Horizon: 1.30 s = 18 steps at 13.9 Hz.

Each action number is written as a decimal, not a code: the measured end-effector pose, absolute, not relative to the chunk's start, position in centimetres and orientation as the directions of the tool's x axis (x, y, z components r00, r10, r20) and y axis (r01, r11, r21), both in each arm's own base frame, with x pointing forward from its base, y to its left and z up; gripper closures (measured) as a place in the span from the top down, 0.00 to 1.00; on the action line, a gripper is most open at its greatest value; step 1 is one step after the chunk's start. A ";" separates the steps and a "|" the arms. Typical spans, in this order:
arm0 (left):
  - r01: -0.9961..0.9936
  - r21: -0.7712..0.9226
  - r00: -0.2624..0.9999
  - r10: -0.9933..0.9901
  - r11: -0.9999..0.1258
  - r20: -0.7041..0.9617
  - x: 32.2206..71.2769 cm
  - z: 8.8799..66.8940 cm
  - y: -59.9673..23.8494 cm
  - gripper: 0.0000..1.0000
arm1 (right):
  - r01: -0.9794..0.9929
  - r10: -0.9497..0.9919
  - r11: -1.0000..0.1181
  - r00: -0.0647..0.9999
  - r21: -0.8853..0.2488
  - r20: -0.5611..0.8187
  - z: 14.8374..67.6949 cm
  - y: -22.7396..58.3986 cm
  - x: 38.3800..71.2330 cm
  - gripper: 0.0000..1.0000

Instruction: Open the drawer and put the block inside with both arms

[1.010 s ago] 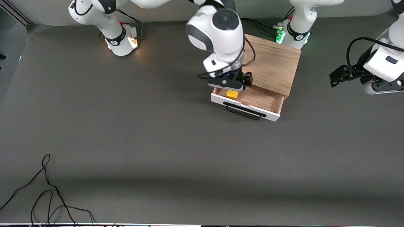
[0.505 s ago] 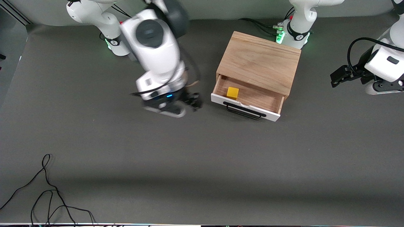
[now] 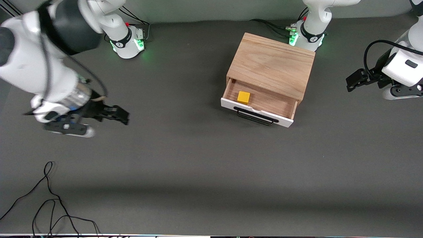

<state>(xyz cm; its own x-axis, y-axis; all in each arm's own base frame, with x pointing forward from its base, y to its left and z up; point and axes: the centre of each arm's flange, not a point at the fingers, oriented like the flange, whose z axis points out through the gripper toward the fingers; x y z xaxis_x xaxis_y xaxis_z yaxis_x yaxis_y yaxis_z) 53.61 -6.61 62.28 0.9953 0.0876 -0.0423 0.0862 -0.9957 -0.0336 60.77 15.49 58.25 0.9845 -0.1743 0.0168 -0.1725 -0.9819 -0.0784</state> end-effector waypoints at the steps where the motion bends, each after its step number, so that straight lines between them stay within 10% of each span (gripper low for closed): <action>1: 0.086 -0.034 0.995 0.088 -0.996 -0.043 53.6 62.3 -6.6 1.00 | -0.162 -0.164 -0.984 0.986 -0.078 0.014 58.4 13.3 60.4 1.00; 18: 0.086 -0.033 0.995 0.088 -0.996 -0.044 53.6 62.2 -6.6 1.00 | 0.040 0.039 -0.999 0.999 -0.030 0.027 59.7 3.4 56.8 1.00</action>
<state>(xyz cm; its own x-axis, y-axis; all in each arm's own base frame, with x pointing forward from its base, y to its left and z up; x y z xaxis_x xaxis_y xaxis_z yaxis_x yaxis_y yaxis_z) 53.60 -6.61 62.22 0.9952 0.0878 -0.0439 0.0863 -0.9957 -0.0330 56.79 3.43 59.75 0.9989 0.0392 0.0274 0.0401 -0.9988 -0.0299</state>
